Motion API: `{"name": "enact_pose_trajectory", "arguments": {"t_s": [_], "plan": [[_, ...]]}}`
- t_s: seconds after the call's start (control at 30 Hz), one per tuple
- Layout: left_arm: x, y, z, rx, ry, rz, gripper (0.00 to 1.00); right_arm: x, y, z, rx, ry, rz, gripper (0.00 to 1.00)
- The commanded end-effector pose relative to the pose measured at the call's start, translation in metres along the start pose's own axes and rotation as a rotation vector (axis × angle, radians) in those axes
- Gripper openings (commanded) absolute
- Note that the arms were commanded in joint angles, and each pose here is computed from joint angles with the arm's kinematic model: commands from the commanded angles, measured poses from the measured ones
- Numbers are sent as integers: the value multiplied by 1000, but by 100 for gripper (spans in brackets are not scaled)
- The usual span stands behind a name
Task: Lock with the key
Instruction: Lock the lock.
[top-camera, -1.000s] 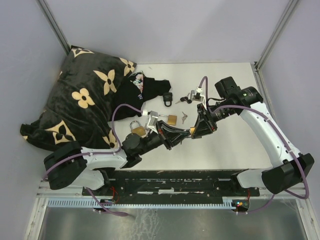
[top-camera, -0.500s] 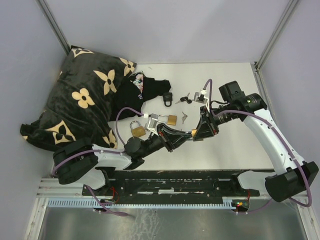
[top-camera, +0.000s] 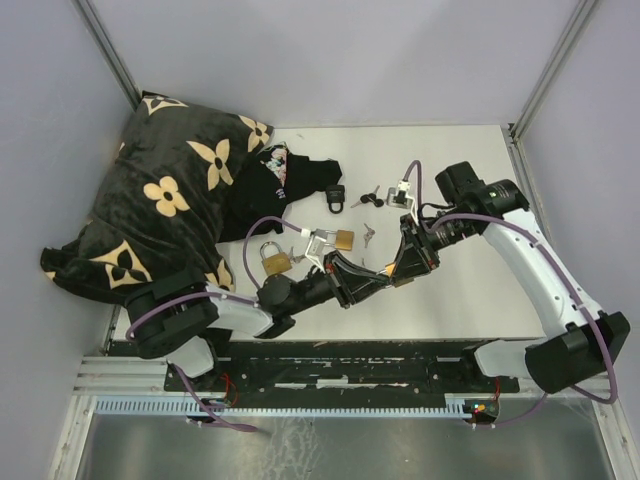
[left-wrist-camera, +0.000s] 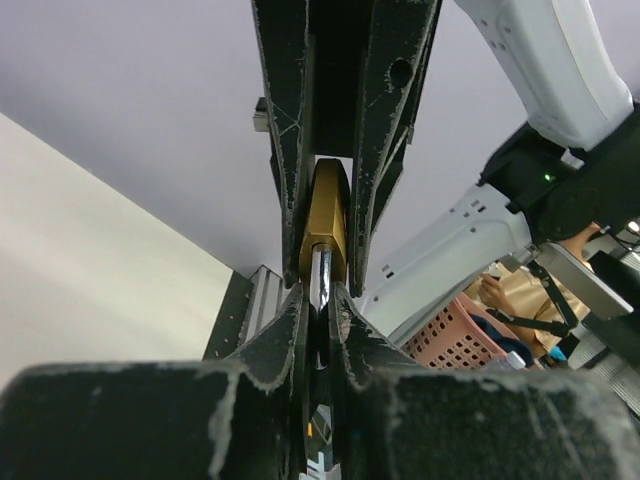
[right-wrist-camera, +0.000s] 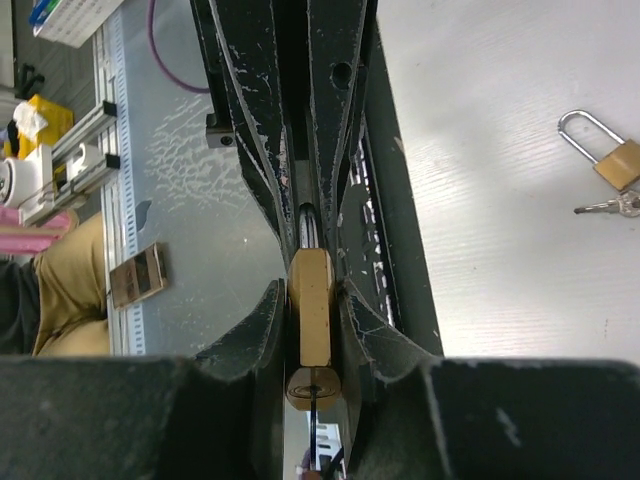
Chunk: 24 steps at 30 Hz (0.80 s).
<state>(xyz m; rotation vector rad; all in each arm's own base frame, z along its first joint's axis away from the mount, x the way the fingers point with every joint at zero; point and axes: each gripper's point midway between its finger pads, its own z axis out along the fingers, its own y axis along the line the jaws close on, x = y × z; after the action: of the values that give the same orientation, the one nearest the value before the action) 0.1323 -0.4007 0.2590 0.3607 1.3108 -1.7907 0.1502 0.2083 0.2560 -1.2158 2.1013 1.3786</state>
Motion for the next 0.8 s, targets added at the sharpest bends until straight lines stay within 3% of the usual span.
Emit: {"name": "enact_pose_trajectory", "arguments": {"t_s": [0.0, 0.27, 0.57, 0.77], "plan": [[-10, -101, 3, 362, 71, -7, 3, -40, 8, 12, -156, -84, -323, 2], [-38, -89, -18, 311, 29, -10, 3, -45, 7, 1, -125, -83, -248, 4], [-50, -67, -22, 213, 69, -13, 3, -35, 17, -5, -136, -71, -262, 3], [-65, -66, -11, 162, 32, -7, 18, -42, 22, -5, -135, -134, -278, 2]]}}
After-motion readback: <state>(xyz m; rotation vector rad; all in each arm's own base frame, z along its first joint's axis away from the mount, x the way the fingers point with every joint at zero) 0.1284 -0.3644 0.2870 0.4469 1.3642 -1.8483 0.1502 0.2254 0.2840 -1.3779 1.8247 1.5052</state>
